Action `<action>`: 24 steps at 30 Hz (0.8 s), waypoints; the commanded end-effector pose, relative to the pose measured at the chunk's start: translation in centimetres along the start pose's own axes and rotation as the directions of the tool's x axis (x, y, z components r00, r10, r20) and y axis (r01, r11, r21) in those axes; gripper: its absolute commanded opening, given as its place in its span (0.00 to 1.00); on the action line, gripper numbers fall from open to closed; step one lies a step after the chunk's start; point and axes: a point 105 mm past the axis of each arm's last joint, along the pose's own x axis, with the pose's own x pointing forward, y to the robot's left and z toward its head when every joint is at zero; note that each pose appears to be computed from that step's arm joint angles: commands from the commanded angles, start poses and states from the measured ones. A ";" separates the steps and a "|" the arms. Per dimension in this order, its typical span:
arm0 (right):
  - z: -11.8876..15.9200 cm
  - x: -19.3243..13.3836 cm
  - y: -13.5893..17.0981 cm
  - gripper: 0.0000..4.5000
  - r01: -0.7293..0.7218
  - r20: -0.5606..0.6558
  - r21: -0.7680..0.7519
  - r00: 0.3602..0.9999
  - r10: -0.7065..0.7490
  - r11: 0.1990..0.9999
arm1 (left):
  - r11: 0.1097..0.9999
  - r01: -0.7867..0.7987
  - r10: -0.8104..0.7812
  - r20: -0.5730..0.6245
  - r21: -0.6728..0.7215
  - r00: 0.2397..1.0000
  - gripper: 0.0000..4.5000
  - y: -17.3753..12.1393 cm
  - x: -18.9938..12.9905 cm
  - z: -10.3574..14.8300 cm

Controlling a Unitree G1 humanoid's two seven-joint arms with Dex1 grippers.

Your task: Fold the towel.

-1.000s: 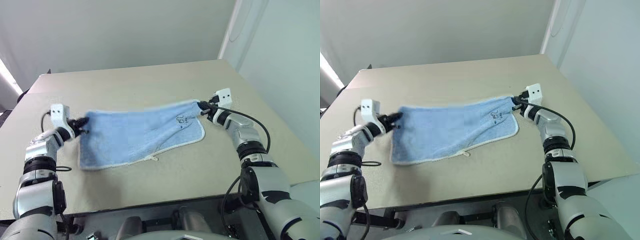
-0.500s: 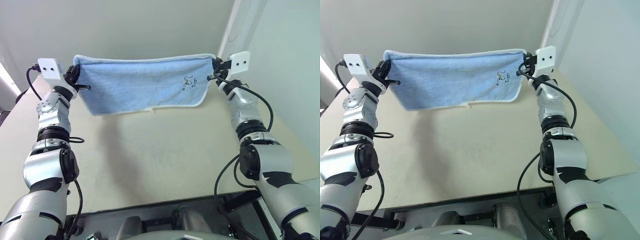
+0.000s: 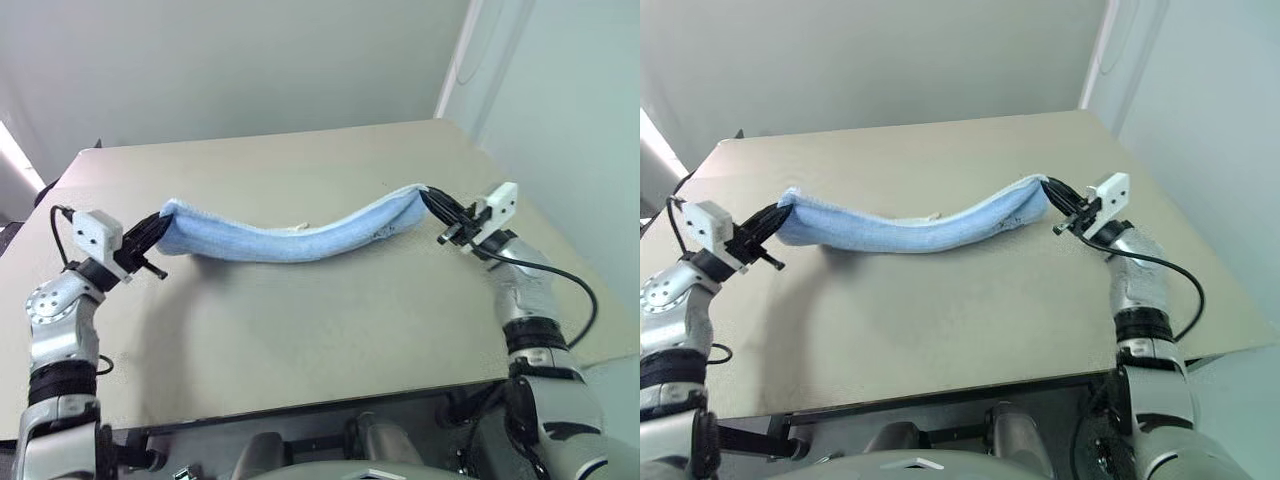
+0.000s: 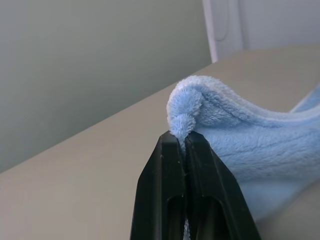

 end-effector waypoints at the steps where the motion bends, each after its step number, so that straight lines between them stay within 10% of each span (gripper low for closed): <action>1: 1.6 -1.6 0.6 0.00 -0.051 0.001 0.010 0.999 0.051 0.999 | 1.000 0.010 -0.010 0.036 -0.005 0.999 0.00 0.1 -1.9 2.4; 15: -2.3 -8.9 4.7 0.00 -0.204 -0.329 0.205 0.907 0.264 0.957 | 0.974 0.043 -0.072 -0.122 -0.224 0.990 0.00 -5.2 -10.8 -1.8; 24: -2.9 -5.1 3.2 0.00 -0.163 -0.366 0.252 0.896 0.250 0.954 | 0.938 -0.034 -0.019 -0.147 -0.346 0.989 0.00 -5.6 -10.7 -4.1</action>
